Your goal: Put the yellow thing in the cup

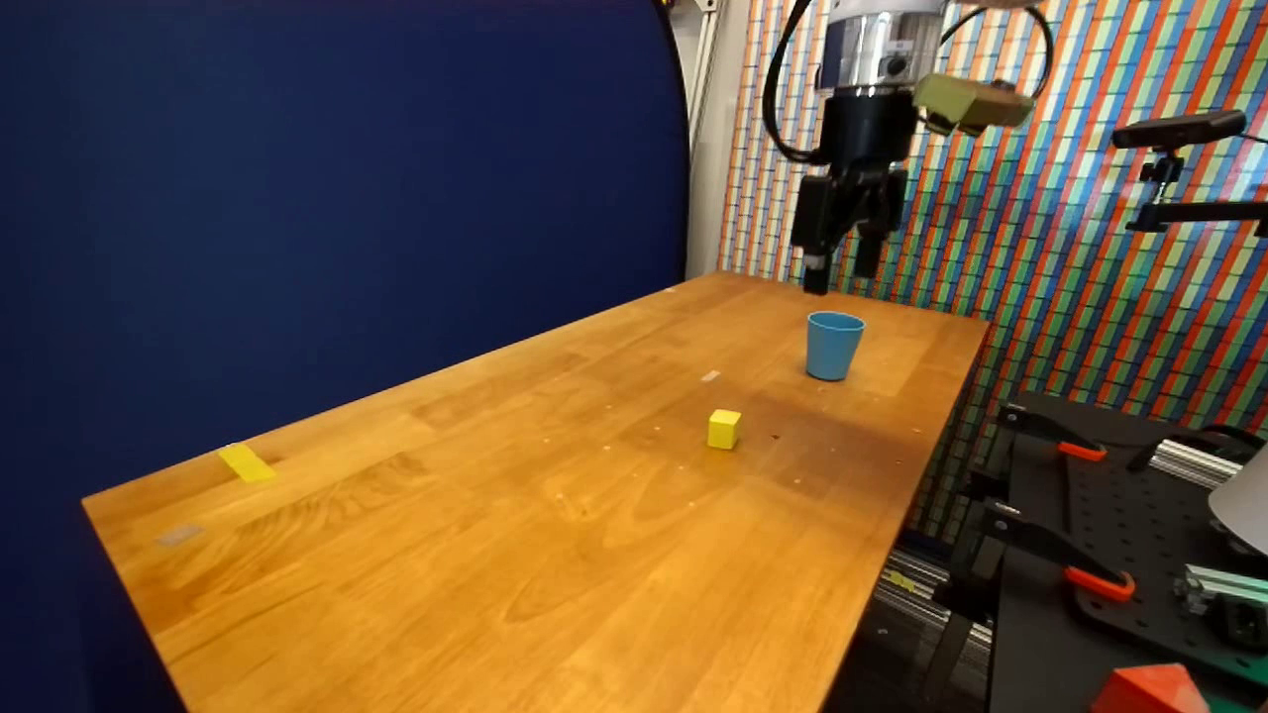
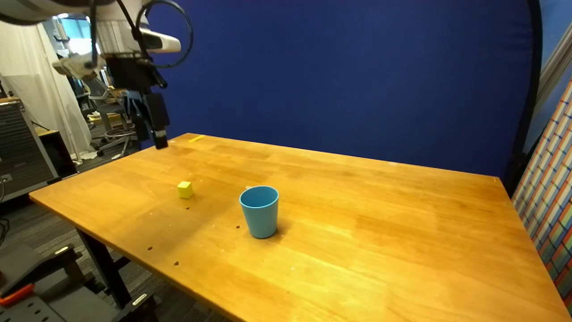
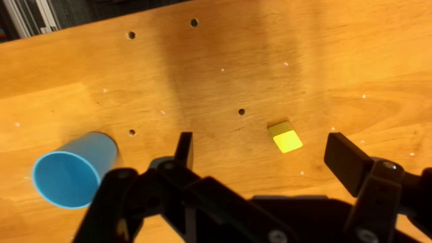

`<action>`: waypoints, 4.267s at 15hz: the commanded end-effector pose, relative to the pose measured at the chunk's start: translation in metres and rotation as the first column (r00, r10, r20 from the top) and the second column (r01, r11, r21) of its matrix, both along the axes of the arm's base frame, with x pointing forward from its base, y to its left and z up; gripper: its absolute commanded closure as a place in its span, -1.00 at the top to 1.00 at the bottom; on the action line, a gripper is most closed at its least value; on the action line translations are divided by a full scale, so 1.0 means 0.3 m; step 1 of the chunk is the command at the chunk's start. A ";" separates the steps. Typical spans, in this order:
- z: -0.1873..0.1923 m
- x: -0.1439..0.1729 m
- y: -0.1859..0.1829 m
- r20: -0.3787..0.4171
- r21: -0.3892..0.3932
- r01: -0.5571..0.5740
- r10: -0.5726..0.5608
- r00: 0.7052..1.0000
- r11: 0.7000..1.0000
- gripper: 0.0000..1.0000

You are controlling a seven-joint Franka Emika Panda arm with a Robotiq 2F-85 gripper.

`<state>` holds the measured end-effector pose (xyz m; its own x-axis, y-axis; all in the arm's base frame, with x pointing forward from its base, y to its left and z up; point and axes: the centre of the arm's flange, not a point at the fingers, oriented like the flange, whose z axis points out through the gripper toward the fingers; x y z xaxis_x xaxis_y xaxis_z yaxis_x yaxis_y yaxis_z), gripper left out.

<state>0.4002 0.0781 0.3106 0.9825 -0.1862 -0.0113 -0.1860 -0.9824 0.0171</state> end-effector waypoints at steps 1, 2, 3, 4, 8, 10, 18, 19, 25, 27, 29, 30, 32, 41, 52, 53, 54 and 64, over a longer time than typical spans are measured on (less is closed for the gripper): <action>-0.226 0.144 0.058 0.010 0.084 -0.074 0.074 0.997 0.994 1.00; -0.276 0.160 0.074 0.008 0.083 -0.095 0.094 0.996 0.992 1.00; -0.316 0.173 0.087 0.005 0.083 -0.108 0.108 0.994 0.991 1.00; -0.355 0.185 0.101 -0.004 0.087 -0.129 0.130 0.992 0.988 1.00; -0.470 0.255 0.154 -0.035 0.092 -0.217 0.221 0.975 0.972 1.00; -0.501 0.290 0.178 -0.053 0.078 -0.241 0.245 0.968 0.967 1.00; -0.599 0.391 0.201 -0.077 -0.011 -0.250 0.248 0.966 0.968 0.45; -0.604 0.394 0.208 -0.086 -0.008 -0.246 0.245 0.966 0.969 0.31; -0.550 0.355 0.212 -0.173 0.034 -0.188 0.191 0.966 0.982 0.41; -0.543 0.332 0.204 -0.195 0.043 -0.146 0.152 0.969 0.988 0.28; -0.538 0.313 0.200 -0.205 0.025 -0.103 0.106 0.973 0.994 -0.53; -0.531 0.305 0.199 -0.206 0.017 -0.080 0.081 0.975 0.997 -0.54; -0.501 0.283 0.187 -0.201 0.008 -0.032 0.033 0.979 0.999 -0.82; -0.186 0.196 -0.044 -0.036 -0.047 0.332 -0.334 0.942 0.942 -0.71; -0.103 0.243 -0.557 0.097 0.004 0.725 -0.722 0.685 0.689 -0.72; -0.116 0.242 -0.595 0.091 0.012 0.736 -0.734 0.673 0.677 -0.72; -0.125 0.238 -0.621 0.085 0.013 0.745 -0.743 0.664 0.667 -0.72; -0.241 0.206 -0.707 0.065 0.030 0.803 -0.802 0.593 0.596 0.25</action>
<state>0.4622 -0.1308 0.2401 0.4478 -0.8935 0.0334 -0.8941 -0.4476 0.0130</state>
